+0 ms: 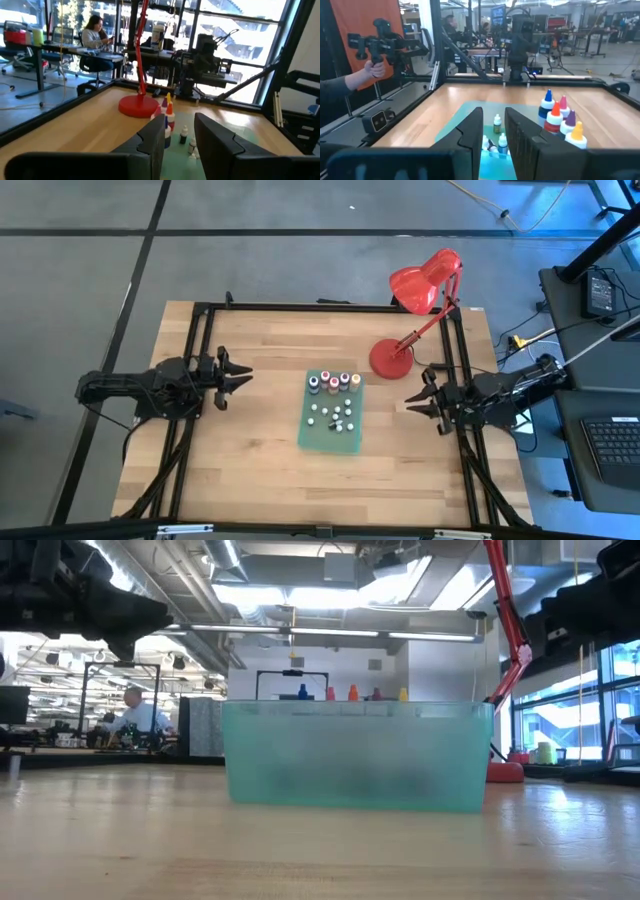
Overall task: Pick & Place food coloring
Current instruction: Return to Home Position
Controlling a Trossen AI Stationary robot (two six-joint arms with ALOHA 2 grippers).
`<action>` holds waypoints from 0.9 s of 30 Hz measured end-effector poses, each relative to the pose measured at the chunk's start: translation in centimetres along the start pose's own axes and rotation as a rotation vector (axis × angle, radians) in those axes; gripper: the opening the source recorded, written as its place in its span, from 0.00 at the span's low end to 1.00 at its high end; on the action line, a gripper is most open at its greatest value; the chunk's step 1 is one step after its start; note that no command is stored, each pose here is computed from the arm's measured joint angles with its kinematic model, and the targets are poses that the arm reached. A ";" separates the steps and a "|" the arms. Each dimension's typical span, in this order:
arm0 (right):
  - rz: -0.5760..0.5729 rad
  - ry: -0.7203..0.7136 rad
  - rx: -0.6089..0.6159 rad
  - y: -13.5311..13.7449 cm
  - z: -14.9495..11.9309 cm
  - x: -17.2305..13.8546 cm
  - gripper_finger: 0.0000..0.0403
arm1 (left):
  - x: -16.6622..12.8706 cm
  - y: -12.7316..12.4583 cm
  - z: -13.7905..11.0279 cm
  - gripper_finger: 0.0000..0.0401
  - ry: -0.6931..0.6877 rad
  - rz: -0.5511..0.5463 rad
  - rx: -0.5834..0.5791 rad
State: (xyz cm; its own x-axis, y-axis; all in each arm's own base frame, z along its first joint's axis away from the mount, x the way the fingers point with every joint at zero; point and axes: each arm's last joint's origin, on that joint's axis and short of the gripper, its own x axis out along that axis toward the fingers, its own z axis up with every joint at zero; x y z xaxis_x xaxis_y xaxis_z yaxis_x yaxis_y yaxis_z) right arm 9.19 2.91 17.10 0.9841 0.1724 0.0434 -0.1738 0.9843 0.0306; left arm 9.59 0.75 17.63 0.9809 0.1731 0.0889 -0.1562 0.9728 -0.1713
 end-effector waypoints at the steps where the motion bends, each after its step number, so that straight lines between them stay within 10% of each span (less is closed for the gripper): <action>1: -0.004 0.000 0.002 0.0 0.0 0.0 0.21 | 0.0 0.0 0.1 0.25 0.012 0.001 0.001; 27: -0.022 0.007 -0.135 -0.2 0.0 0.1 0.21 | 0.0 0.0 -0.1 0.25 0.039 0.006 0.004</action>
State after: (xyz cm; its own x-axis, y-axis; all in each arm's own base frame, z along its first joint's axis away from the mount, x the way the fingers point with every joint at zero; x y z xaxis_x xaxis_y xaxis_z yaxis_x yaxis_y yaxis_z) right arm 9.29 2.73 17.05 0.9880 0.1502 0.0369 -0.1457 0.9839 -0.1034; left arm 9.56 0.75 17.57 0.9837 0.1730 0.0493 -0.1626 0.9723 -0.1681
